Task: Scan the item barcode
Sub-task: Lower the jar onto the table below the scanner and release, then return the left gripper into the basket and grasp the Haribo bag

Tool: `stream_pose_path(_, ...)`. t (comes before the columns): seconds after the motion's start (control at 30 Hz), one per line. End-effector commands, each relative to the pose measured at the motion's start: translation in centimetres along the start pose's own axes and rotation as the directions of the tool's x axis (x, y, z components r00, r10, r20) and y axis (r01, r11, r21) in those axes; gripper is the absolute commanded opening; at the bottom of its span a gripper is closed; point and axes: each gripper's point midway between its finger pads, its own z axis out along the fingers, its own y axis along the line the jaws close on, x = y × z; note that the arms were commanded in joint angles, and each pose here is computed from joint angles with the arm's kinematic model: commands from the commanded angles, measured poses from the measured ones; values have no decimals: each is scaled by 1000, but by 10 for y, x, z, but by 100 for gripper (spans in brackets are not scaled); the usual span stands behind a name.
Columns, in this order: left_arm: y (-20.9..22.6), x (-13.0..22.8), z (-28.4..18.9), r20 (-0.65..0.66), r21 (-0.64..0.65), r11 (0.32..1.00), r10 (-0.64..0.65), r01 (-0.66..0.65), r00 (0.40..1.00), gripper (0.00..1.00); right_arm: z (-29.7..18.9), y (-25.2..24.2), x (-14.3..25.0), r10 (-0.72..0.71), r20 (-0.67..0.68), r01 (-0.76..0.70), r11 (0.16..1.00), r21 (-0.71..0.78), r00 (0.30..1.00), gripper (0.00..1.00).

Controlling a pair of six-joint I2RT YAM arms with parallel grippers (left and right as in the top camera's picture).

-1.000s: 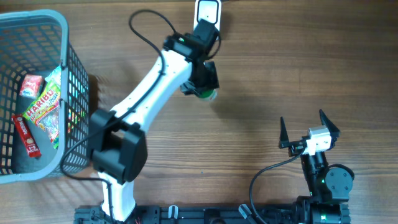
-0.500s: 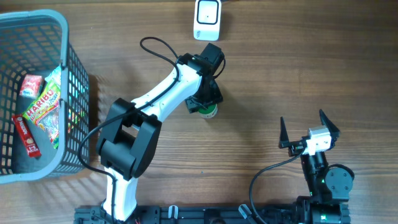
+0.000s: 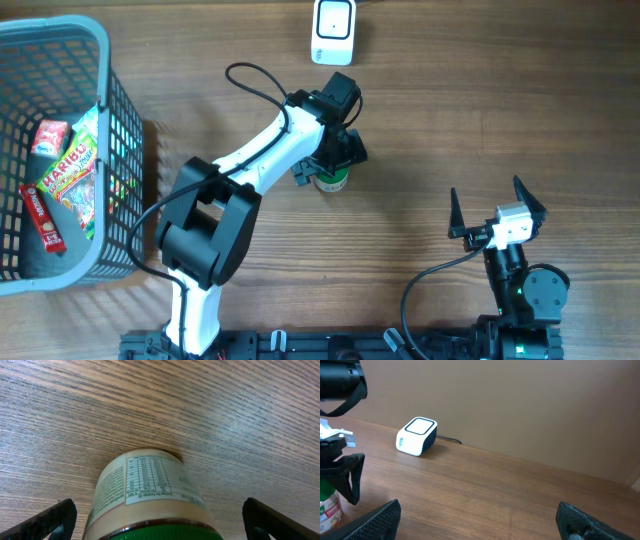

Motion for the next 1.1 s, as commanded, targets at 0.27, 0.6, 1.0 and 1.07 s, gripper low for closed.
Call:
stream_pose_path(0.27, 27, -60, -308, 546, 9, 998, 41, -55, 837, 100, 0, 0, -2, -7, 11, 7, 1000, 0, 1000, 100)
stream_pose_path(0.6, 227, -49, -440, 727, 158, 880, -411, 448, 551, 100, 0, 0, -2, -8, 11, 8, 1000, 1, 1000, 100)
stream_pose_path(1.0, 298, -73, -387, 647, 23, 800, -469, 599, 601, 100, 0, 0, -2, -7, 11, 7, 1000, 1, 1000, 100)
stream_pose_path(1.07, 302, -82, -364, 623, -4, 796, -472, 606, 624, 100, 0, 0, -2, -7, 11, 7, 1000, 1, 1000, 100)
